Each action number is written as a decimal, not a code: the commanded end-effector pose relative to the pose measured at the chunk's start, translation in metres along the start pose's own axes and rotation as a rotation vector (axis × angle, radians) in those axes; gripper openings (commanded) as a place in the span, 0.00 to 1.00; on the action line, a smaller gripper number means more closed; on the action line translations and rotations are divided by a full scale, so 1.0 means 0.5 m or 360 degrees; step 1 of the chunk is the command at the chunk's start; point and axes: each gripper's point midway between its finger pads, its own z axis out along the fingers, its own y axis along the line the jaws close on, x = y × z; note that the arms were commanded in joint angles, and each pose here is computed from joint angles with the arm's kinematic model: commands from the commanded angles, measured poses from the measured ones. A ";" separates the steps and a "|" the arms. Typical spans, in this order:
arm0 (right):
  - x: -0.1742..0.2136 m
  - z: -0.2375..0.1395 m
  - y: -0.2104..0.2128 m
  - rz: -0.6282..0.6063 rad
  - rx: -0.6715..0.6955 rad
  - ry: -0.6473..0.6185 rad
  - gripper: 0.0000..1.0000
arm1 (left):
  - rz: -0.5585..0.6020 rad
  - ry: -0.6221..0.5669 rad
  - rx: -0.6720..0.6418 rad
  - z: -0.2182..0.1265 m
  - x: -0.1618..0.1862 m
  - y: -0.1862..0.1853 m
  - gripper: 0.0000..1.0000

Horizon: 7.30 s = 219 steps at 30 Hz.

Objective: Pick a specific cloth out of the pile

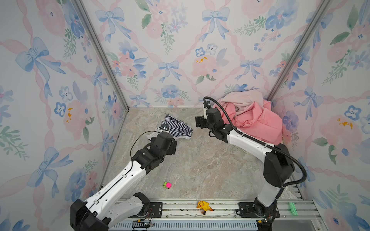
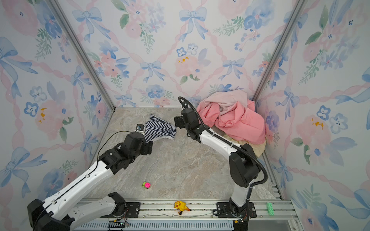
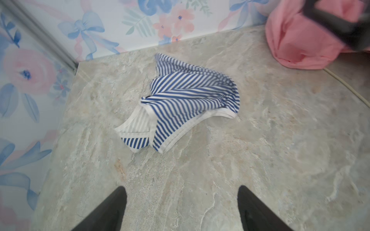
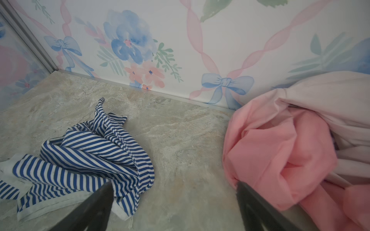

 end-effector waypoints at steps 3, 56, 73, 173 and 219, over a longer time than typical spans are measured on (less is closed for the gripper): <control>0.134 -0.106 0.010 -0.0055 -0.0059 0.0263 0.97 | -0.0312 0.0155 -0.0012 0.124 0.015 0.047 0.84; 0.216 -0.251 0.070 -0.0062 -0.0256 0.0337 0.97 | -0.0256 -0.0905 0.0768 -0.091 -0.678 -0.103 0.00; 0.232 -0.250 0.069 -0.0064 -0.0255 0.0380 0.97 | -0.0192 -0.0459 0.0021 0.145 -0.459 0.121 0.00; 0.336 -0.221 0.175 -0.0214 -0.0450 0.0567 0.97 | 0.0869 0.0498 0.0050 0.227 0.108 -0.030 0.75; 0.296 -0.252 0.150 -0.0108 -0.0465 0.0446 0.97 | 0.0364 0.0292 -0.0154 0.284 -0.102 0.123 0.03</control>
